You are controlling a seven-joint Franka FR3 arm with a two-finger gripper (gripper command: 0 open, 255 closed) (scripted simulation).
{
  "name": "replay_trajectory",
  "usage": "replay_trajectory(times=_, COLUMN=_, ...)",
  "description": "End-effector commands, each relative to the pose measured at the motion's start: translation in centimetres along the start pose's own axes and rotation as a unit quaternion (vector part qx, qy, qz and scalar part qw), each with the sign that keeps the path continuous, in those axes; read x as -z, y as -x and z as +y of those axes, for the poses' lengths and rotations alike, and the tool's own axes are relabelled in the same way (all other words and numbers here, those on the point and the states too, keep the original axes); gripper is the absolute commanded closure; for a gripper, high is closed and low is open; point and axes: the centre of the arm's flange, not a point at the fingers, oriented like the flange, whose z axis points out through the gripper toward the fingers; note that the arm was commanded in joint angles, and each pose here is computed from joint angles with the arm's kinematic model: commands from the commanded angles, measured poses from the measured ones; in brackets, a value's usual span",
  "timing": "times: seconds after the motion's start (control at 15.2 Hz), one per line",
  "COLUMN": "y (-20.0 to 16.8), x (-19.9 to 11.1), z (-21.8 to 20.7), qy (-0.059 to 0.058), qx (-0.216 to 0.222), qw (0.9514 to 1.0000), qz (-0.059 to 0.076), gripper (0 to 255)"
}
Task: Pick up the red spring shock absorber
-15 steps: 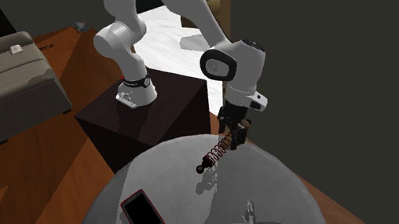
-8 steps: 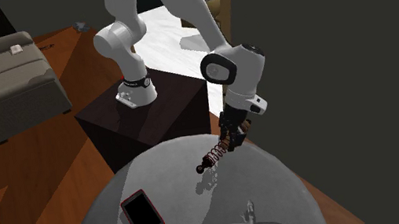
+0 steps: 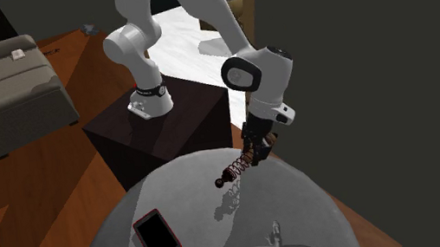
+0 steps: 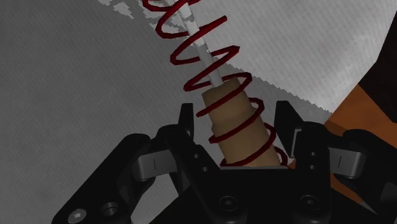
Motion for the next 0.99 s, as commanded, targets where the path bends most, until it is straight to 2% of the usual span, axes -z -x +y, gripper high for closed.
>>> replay_trajectory(times=0.0, y=0.3, x=0.9, z=0.2, qy=0.0, qx=0.0, qw=1.0, qz=0.0, gripper=255)
replay_trajectory(times=0.79, y=2.2, x=6.9, z=0.9, qy=0.0, qx=0.0, qw=1.0, qz=0.0, gripper=255)
replay_trajectory(times=0.92, y=2.2, x=7.0, z=0.9, qy=0.0, qx=0.0, qw=1.0, qz=0.0, gripper=255)
